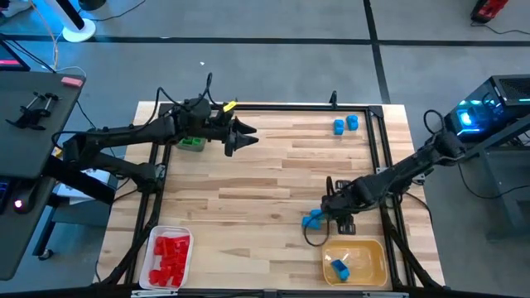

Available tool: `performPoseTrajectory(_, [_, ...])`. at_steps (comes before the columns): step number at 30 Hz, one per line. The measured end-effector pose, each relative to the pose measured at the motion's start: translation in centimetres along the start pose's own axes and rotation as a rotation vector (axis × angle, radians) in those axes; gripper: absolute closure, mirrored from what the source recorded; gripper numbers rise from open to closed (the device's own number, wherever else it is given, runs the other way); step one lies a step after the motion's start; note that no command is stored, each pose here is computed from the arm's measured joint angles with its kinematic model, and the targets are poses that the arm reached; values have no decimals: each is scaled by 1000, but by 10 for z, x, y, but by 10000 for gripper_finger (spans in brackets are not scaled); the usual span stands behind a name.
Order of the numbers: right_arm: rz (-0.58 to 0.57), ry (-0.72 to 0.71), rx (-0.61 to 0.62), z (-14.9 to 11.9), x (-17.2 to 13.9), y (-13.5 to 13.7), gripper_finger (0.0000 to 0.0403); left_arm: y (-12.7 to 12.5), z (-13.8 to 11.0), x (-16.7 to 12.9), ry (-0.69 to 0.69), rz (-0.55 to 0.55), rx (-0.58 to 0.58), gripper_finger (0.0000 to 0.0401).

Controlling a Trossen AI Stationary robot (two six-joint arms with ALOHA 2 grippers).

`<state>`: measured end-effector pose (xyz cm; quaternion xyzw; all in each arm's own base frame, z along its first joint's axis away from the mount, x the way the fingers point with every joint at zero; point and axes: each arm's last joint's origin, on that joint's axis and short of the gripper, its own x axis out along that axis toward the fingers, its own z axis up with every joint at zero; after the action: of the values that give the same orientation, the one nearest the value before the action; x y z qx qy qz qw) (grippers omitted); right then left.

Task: Sort blocks
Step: Put the blue game piece into the yellow bin

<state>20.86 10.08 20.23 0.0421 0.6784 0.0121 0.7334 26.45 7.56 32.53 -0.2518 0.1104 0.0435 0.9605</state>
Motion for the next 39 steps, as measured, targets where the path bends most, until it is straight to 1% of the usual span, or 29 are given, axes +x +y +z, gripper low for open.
performPoseTrajectory(3, [-1, -5, 22, 2, 14, -8, 213, 0, 0, 0, -1, 0, -1, 162])
performPoseTrajectory(9, [14, -37, 14, 0, 35, -17, 213, 0, -1, 0, 5, 8, -3, 162])
performPoseTrajectory(13, [17, -44, 32, -2, 43, -21, 214, 1, -1, 0, 7, 9, -3, 162])
performPoseTrajectory(16, [12, -47, 29, -4, 45, -22, 223, 1, -1, 0, 6, 12, -3, 162])
performPoseTrajectory(20, [7, -47, 38, -4, 46, -23, 259, 1, -1, 0, 4, 16, -2, 162])
performPoseTrajectory(25, [37, -34, 103, -3, 45, -21, 341, 1, -1, 0, 4, 17, 1, 162])
performPoseTrajectory(27, [59, -27, 121, 0, 40, -19, 377, 1, -1, 0, 4, 18, 11, 162])
performPoseTrajectory(29, [67, -27, 113, 2, 31, -17, 392, 1, -1, 0, 3, 19, 20, 162])
performPoseTrajectory(33, [48, -25, 94, 6, 0, -20, 374, 1, -1, 0, 3, 19, 37, 162])
performPoseTrajectory(35, [9, -20, 104, 5, -21, -25, 371, 1, -1, 0, 4, 19, 51, 162])
performPoseTrajectory(37, [-14, -32, 134, 2, -44, -29, 375, 1, -1, 0, 4, 19, 62, 162])
performPoseTrajectory(39, [7, -62, 185, -1, -65, -30, 383, 1, -1, 0, 4, 20, 79, 162])
